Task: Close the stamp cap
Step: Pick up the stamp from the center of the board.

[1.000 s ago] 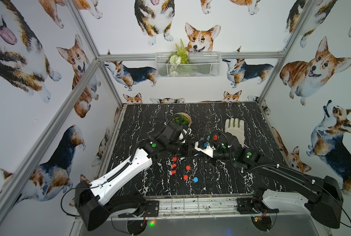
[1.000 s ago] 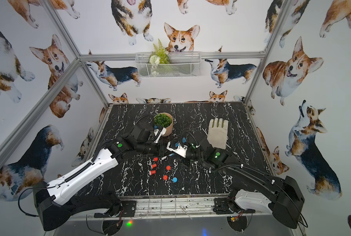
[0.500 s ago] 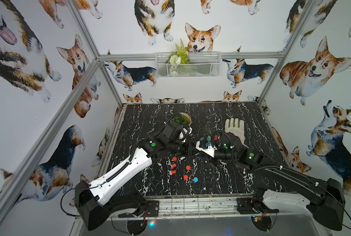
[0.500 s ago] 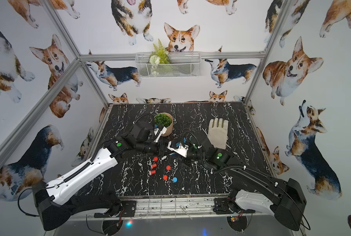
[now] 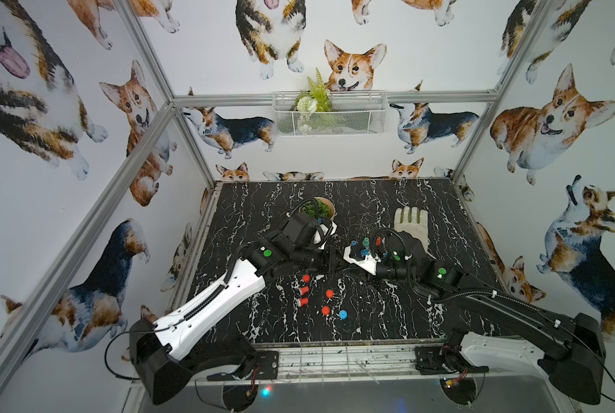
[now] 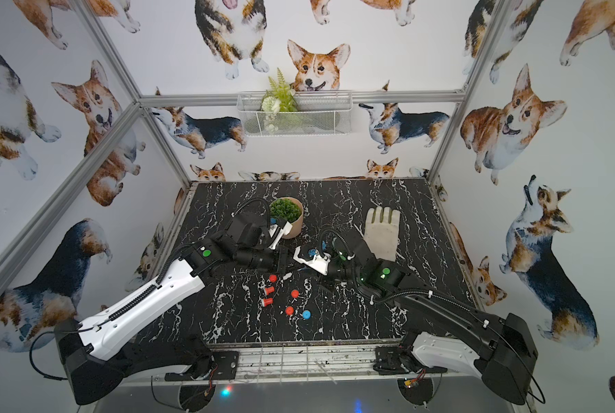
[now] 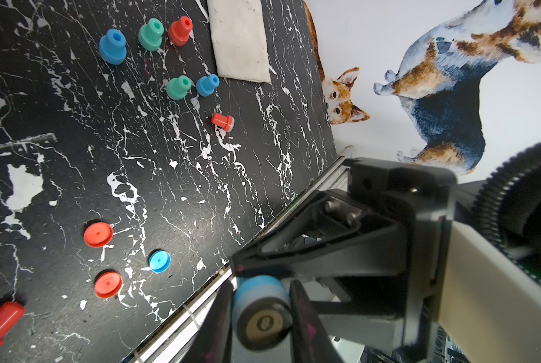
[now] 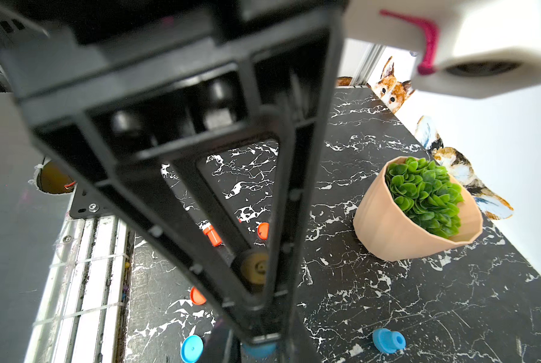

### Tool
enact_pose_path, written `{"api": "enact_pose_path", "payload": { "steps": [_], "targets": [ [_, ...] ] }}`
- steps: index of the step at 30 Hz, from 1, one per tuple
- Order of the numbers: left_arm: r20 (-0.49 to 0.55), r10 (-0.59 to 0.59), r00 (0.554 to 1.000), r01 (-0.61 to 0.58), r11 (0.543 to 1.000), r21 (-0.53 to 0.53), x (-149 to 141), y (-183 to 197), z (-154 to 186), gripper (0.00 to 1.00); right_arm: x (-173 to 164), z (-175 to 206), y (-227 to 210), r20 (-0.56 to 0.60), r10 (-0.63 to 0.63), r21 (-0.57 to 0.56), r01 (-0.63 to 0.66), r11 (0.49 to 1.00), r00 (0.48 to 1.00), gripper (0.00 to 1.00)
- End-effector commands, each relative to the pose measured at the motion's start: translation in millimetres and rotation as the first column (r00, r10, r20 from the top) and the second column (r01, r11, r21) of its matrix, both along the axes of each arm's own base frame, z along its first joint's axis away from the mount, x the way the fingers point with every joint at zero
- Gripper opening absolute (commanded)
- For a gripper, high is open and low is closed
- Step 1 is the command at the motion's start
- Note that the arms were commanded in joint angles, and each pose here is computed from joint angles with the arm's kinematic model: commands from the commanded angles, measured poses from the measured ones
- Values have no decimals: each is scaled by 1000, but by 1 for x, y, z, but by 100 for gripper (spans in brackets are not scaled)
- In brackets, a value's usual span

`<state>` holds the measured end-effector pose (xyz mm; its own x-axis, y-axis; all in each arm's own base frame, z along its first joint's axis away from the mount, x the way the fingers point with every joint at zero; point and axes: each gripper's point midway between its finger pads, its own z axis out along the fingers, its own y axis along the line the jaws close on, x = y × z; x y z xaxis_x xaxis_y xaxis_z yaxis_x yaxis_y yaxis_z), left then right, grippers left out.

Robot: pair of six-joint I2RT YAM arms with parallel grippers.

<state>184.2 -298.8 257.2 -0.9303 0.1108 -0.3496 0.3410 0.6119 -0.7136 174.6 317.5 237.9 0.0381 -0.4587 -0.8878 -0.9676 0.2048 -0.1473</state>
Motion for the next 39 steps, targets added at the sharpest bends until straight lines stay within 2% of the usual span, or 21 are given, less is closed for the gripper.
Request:
{"api": "enact_pose_path", "payload": {
  "steps": [1, 6, 11, 14, 20, 25, 28, 33, 39],
  "targets": [
    [39, 7, 999, -6, 999, -35, 2, 0, 19, 22, 0, 27, 3, 68, 12, 74, -17, 997, 998, 17],
    [101, 30, 994, -16, 991, -130, 6, -2, 57, 20, -5, 63, -3, 126, -5, 177, -18, 984, 992, 31],
    [136, 55, 989, -12, 954, -299, 7, -2, 108, 18, -13, 112, -12, 191, -24, 314, -38, 949, 981, 36],
    [150, 55, 987, 11, 913, -408, 3, -2, 140, 17, -21, 146, -18, 228, -35, 416, -64, 907, 973, 39],
    [157, -14, 987, 106, 796, -596, -12, -4, 194, 17, -37, 207, -28, 271, -31, 575, -136, 807, 962, 42],
    [178, -61, 982, 164, 739, -653, -23, -3, 217, 17, -45, 242, -34, 301, -36, 657, -180, 732, 953, 44],
    [190, -80, 978, 189, 717, -671, -28, -3, 225, 17, -46, 255, -35, 316, -40, 678, -197, 708, 948, 44],
    [210, -96, 973, 216, 701, -680, -33, -1, 234, 17, -43, 268, -40, 323, -79, 709, -186, 680, 943, 44],
    [224, -109, 969, 235, 692, -683, -37, 0, 238, 17, -41, 267, -39, 324, -87, 706, -179, 685, 942, 44]
  ]
}}
